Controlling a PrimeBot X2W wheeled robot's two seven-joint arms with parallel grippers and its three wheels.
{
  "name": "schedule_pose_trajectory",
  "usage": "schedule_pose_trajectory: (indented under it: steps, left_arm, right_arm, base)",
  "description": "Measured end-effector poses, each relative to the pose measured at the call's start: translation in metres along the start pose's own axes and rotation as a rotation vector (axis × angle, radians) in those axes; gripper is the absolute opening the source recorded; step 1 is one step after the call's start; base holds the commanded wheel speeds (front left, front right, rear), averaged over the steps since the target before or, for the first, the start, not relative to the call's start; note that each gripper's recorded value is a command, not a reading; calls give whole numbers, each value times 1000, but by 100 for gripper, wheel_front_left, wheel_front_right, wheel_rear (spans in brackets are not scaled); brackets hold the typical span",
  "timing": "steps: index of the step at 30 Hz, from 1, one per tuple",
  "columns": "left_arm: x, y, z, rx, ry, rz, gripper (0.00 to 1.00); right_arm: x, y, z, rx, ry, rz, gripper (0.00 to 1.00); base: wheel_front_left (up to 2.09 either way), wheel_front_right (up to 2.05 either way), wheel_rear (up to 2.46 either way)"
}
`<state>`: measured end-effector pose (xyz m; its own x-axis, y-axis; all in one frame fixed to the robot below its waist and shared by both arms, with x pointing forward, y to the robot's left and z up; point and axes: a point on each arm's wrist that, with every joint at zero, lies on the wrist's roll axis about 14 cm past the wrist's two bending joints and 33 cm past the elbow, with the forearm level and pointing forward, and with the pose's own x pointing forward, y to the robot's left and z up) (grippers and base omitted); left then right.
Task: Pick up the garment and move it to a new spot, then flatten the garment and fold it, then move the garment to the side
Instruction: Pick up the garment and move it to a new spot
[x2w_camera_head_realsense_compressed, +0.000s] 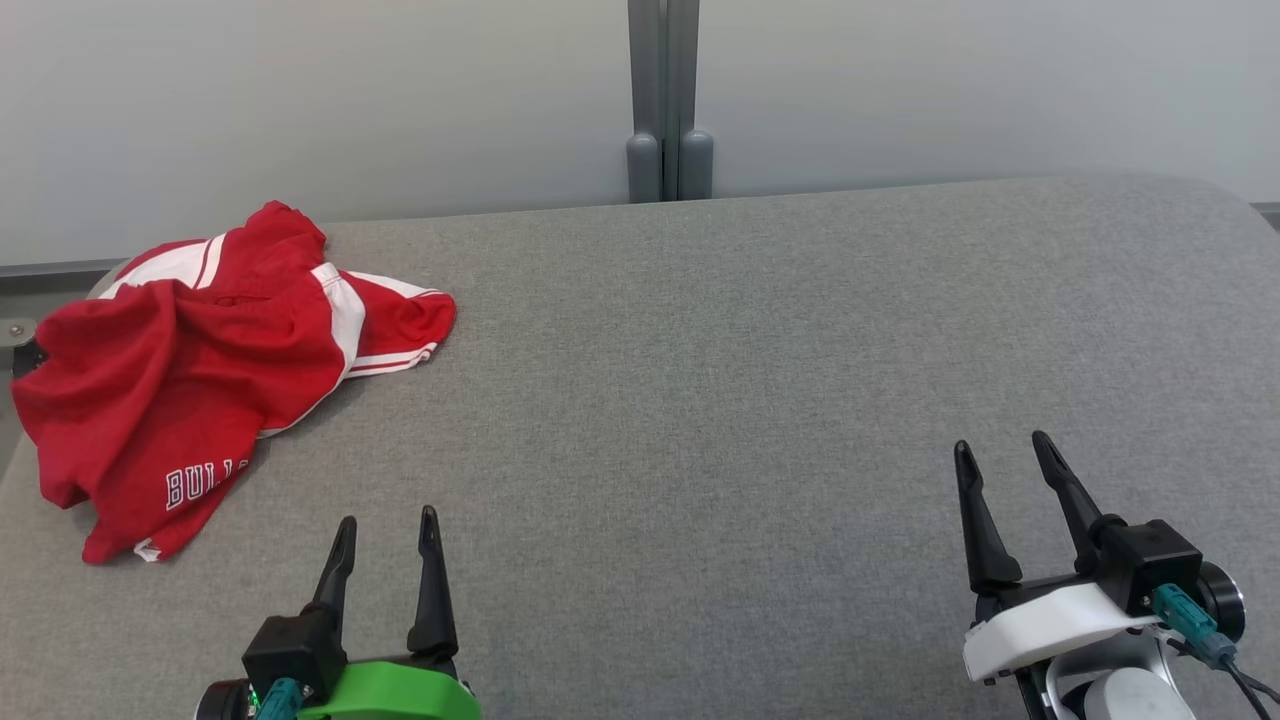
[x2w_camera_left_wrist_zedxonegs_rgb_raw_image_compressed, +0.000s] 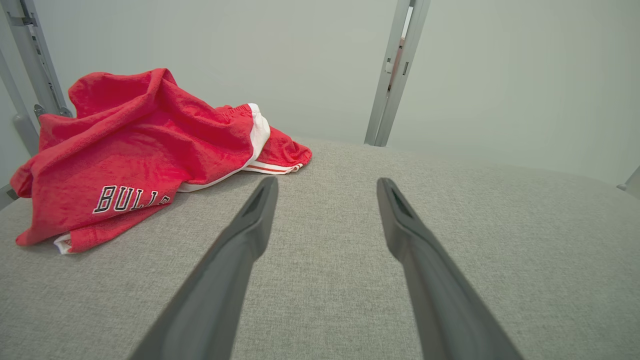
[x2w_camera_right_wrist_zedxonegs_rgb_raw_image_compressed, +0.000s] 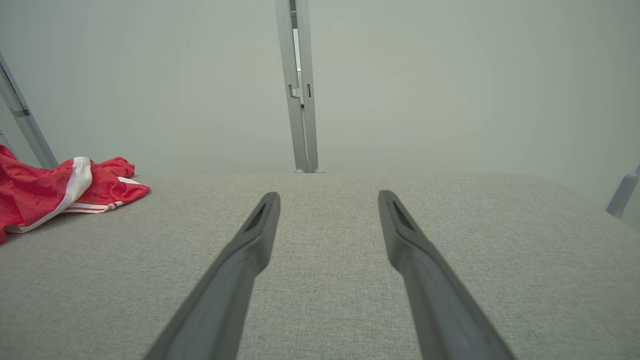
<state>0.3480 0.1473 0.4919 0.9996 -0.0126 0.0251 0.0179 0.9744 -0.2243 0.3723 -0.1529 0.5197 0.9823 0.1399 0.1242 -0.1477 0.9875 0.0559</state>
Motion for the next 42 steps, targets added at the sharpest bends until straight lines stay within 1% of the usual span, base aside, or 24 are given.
schedule_pose_trajectory:
  steps: [5, 10, 16, 21, 28, 35, 42]
  left_arm:
    - [-3, 3, -1, 0, 3, 9, 100]
    - [-8, 14, 3, 2, -10, 46, 100]
    - [-21, 39, 12, 10, -39, 129, 100]
    - [-38, 67, 21, 16, -67, 225, 100]
    - [-63, 96, 30, 21, -96, 332, 100]
    - [-84, 114, 35, 25, -115, 408, 100]
    - [-90, 122, 37, 29, -120, 440, 100]
  right_arm:
    - [2, 2, 0, 0, -1, 8, 100]
    - [11, 15, 1, 3, -9, 50, 100]
    - [24, 44, -2, 16, -5, 136, 100]
    - [36, 73, -5, 30, 1, 222, 100]
    - [46, 113, -9, 50, 9, 333, 100]
    - [51, 145, -12, 61, 16, 420, 100]
    - [54, 154, -15, 69, 24, 446, 100]
  base:
    - [0, 0, 0]
    - [0, 0, 0]
    - [0, 0, 0]
    - [0, 0, 0]
    - [0, 0, 0]
    - [0, 0, 0]
    - [0, 0, 0]
